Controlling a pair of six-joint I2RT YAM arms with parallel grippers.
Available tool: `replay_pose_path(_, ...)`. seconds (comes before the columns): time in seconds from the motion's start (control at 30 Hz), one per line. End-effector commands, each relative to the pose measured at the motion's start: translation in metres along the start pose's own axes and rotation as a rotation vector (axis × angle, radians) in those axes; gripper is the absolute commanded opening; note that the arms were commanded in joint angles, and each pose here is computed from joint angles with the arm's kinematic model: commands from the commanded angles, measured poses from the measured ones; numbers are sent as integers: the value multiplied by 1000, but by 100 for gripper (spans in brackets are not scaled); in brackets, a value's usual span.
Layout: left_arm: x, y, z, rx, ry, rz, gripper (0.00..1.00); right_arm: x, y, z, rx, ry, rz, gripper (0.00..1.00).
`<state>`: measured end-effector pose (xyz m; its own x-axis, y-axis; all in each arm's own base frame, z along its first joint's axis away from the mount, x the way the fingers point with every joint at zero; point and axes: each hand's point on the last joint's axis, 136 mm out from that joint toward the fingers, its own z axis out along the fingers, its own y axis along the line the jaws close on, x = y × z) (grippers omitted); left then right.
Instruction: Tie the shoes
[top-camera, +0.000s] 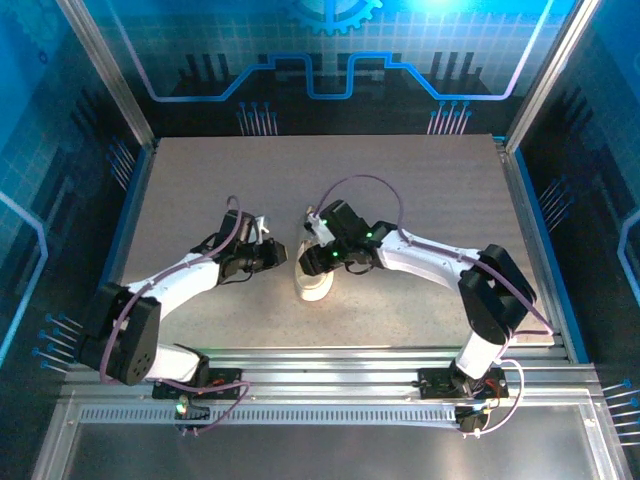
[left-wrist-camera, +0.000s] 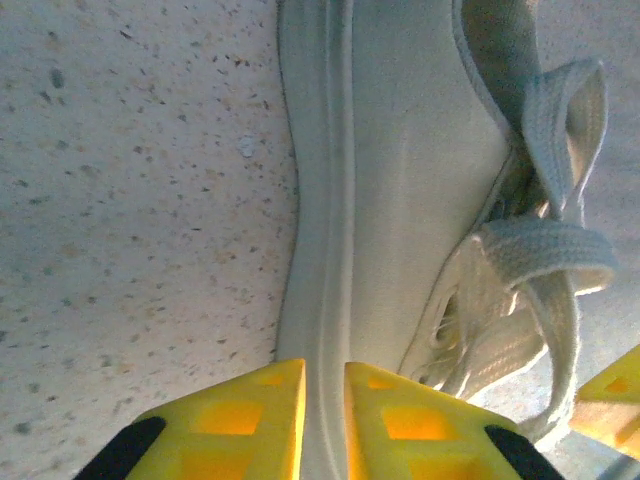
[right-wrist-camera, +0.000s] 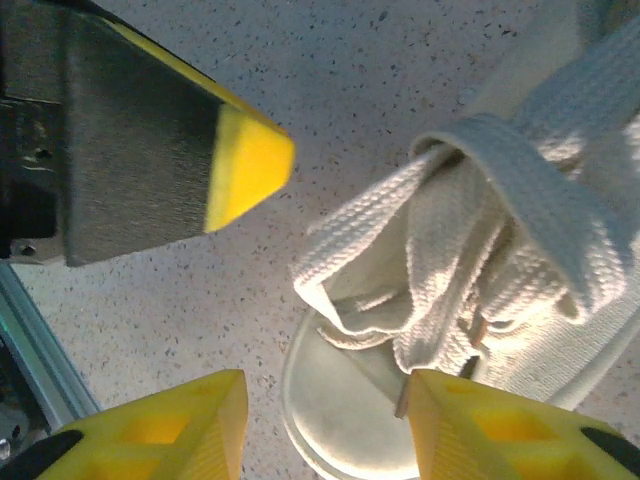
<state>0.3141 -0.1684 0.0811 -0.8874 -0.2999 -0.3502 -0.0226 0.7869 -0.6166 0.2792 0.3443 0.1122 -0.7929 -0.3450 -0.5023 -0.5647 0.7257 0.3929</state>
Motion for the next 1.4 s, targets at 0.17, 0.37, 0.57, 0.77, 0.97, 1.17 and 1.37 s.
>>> replay_pose_path(0.17, 15, -24, 22, 111, 54, -39, 14, -3, -5, 16, 52, -16, 30, 52)
replay_pose_path(0.37, 11, -28, 26, 121, 60, -51, 11, -2, -5, 21, 66, -1, 15, 53)
replay_pose_path(0.57, 13, -36, 31, 172, 84, -82, 7, -2, -4, 26, 62, 9, 15, 53)
replay_pose_path(0.77, 15, -43, 34, 209, 102, -98, 5, 0, -6, 29, 71, 22, 10, 50)
replay_pose_path(0.97, 14, -51, 32, 239, 109, -94, 4, -2, -12, 20, 113, 13, 6, 47)
replay_pose_path(1.17, 10, -65, 28, 287, 110, -94, 3, -4, -17, 2, 140, -3, 8, 59)
replay_pose_path(1.37, 12, -74, 29, 300, 122, -94, 3, -4, -23, -12, 115, -33, 55, 52)
